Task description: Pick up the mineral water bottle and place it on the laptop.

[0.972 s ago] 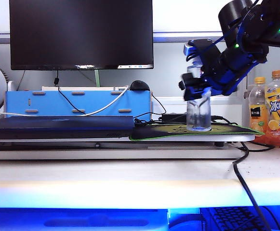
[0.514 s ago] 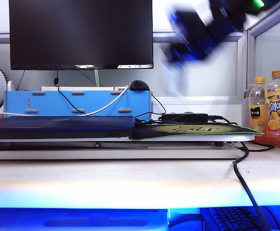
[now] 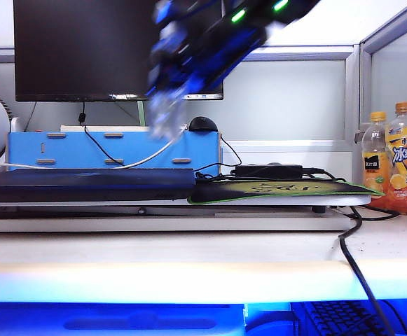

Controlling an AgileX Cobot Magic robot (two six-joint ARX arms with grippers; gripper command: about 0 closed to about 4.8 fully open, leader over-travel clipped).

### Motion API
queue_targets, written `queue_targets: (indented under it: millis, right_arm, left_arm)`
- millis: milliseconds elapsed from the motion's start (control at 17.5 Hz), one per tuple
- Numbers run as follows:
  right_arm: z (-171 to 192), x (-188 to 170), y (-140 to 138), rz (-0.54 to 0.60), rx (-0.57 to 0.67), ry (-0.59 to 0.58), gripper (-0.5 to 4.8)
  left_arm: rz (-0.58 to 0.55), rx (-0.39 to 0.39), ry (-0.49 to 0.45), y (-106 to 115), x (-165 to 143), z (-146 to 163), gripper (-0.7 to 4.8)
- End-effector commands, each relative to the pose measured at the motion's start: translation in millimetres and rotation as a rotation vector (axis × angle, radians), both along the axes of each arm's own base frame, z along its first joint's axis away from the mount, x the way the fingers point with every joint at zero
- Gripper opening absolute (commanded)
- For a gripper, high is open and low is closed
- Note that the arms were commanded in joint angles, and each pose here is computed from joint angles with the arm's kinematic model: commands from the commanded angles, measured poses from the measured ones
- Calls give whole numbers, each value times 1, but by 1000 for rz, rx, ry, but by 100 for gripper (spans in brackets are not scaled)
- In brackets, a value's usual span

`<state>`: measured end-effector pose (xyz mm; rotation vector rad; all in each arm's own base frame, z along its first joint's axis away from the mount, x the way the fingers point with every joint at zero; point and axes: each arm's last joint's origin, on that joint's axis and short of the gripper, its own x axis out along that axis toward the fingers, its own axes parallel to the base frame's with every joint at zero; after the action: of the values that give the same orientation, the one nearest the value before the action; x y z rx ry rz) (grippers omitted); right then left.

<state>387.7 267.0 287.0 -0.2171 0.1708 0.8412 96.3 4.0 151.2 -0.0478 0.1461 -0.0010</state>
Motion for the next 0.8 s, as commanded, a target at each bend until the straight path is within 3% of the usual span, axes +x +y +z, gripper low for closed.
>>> queue_targets:
  millis: [57, 514, 572, 629, 686, 800]
  right_arm:
    - [4, -7, 20, 34, 31, -52, -6]
    - [-22, -10, 34, 7, -79, -15, 3]
    - [-21, -10, 34, 8, -78, -22, 134]
    - [-20, -9, 34, 8, -71, -31, 427]
    - [-20, -9, 34, 8, -67, -36, 479]
    - [-18, -10, 34, 8, -65, -38, 479]
  left_arm:
    - [-3, 1, -3, 0, 0, 0, -2]
    - [-3, 1, -3, 0, 0, 0, -2]
    - [-3, 1, -3, 0, 0, 0, -2]
    - [-3, 1, -3, 0, 0, 0, -2]
    - [-3, 1, -3, 0, 0, 0, -2]
    - [-3, 1, -3, 0, 0, 0, -2]
